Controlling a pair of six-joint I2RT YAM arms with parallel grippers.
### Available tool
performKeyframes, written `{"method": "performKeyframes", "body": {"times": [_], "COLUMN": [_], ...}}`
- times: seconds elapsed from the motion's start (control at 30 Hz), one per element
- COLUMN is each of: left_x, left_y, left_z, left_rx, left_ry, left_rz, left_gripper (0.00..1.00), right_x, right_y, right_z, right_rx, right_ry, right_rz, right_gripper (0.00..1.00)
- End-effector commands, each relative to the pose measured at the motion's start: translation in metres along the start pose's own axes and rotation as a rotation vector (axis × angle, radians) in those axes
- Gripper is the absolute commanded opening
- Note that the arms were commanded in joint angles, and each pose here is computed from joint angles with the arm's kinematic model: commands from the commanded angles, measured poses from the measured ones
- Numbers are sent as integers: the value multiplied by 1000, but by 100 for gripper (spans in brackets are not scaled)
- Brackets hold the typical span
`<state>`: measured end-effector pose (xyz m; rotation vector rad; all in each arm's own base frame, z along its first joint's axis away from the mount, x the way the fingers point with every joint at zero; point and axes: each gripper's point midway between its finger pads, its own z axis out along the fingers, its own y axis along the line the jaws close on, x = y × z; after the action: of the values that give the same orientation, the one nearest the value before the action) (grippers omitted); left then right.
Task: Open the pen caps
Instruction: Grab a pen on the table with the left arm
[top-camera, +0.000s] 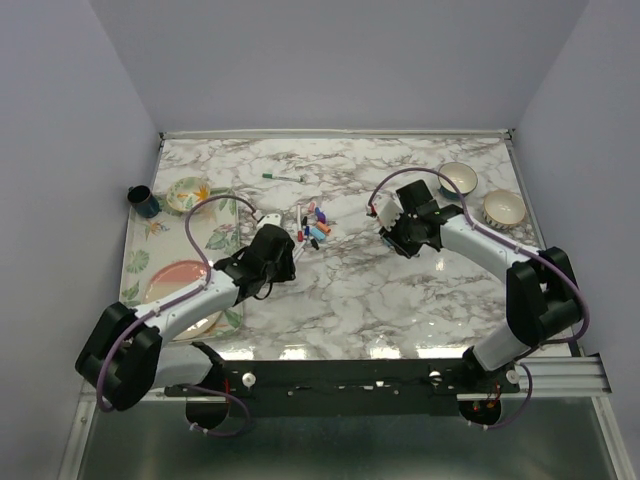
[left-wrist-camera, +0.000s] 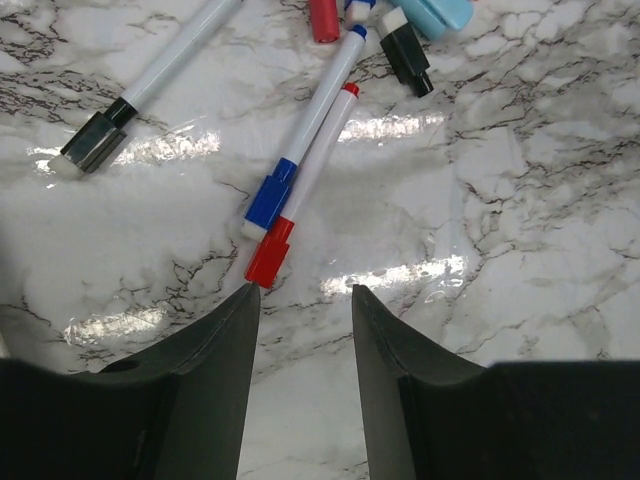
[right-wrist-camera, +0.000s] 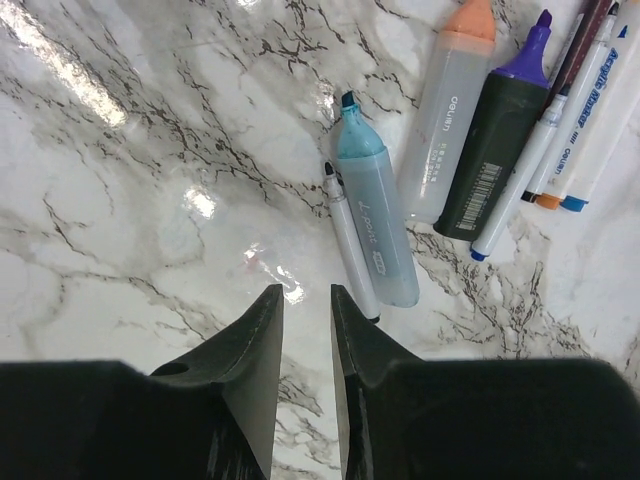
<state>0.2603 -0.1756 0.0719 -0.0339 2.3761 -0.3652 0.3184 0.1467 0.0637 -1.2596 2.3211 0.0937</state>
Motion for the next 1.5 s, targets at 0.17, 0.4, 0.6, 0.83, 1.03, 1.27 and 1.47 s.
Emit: {"method": "performKeyframes", "body": {"times": [0.17,0.4,0.6,0.83,1.03,1.27,1.47], "left_x": [13,16,16,20,29,34,39], "left_y": [27,20,15,11,13,15,12], "left_z": [7,21,32,35,35,35,36], "left_rx": [-207,-189,-195,-184,-185,-191,-181], "left_ry": [74,125,165,205,237,258,274], "left_rz": [171,244,269,275,270,268,279], "left_gripper": [44,39,35,34,34,31,25], "right_x": [-6,-6,-5,-6,-5,-6,-6], "right_y": [9,10,10,11,11,11,12], "right_z": [-7,-7,-8,-9,-8,-9,-9], "right_rx": [-51,-57,-59,-61,-64,-65,-69], "right_ry": [-21,-22,-23,-26,-27,-27,-29], "right_rz": [-17,-17,-15,-15,-14,-15,-15], "right_gripper": [33,33,32,32,32,32,32]}}
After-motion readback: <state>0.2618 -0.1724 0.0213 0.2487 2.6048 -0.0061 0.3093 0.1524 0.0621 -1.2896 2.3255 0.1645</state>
